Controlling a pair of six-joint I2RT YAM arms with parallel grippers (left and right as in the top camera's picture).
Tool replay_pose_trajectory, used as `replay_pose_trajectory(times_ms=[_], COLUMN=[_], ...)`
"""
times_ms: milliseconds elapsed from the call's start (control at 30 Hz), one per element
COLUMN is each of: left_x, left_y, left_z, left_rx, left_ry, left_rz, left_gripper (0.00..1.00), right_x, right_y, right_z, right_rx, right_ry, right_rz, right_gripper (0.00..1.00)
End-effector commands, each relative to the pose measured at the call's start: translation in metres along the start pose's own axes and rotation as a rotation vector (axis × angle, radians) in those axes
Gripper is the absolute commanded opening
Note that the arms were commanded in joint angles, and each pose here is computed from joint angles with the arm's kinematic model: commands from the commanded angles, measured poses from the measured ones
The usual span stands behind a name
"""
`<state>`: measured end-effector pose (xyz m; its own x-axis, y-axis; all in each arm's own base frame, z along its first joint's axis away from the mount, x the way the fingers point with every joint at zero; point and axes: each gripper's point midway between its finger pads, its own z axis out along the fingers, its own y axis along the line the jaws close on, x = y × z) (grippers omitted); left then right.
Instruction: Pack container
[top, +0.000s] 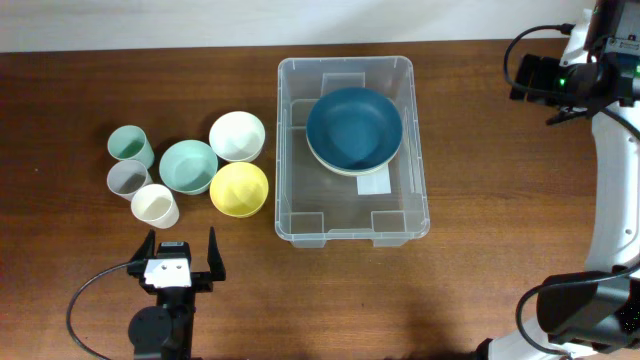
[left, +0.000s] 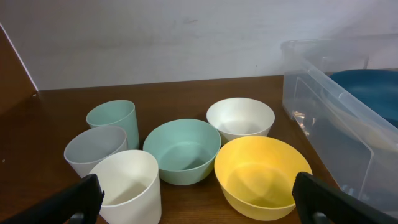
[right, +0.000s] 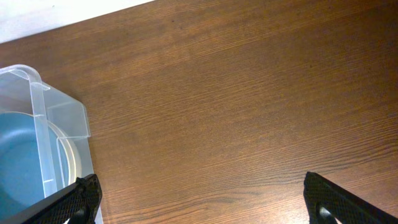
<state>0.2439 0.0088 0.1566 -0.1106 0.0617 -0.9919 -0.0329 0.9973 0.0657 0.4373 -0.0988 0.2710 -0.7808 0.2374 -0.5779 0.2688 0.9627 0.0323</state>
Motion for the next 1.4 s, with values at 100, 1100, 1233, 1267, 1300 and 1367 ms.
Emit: replay_pose_trajectory(times_ms=[100, 1100, 1233, 1267, 1300, 1367], left_x=[0.001, -0.253, -0.257, -0.252, -0.247, -0.238], left_y=[-0.003, 0.047, 0.032, 0.027, 0.024, 0.019], left_z=[0.0, 0.021, 0.057, 0.063, 0.068, 0.078], left_rx=[0.016, -0.194, -0.096, -0.061, -0.042, -0.016], left_ry=[-0.001, -0.106, 0.041, 0.081, 0.117, 0.149], left_rz=[0.02, 0.076, 0.089, 0.091, 0.092, 0.092], left_gripper=[0.99, 0.99, 0.99, 0.99, 0.99, 0.99], right_x=[-0.001, -0.001, -0.001, -0.001, -0.001, -0.001], right_y=[-0.002, -0.002, -0.002, -0.002, -0.002, -0.002], right_z=[-0.003, -0.003, -0.003, -0.003, -0.003, -0.003], right_rx=[0.007, 0.007, 0.007, 0.007, 0.007, 0.007], right_ry=[-0.007, -0.007, -0.007, -0.007, -0.007, -0.007], right_rz=[0.01, 0.01, 0.01, 0.01, 0.01, 0.01], right_gripper=[0.99, 0.99, 0.99, 0.99, 0.99, 0.99])
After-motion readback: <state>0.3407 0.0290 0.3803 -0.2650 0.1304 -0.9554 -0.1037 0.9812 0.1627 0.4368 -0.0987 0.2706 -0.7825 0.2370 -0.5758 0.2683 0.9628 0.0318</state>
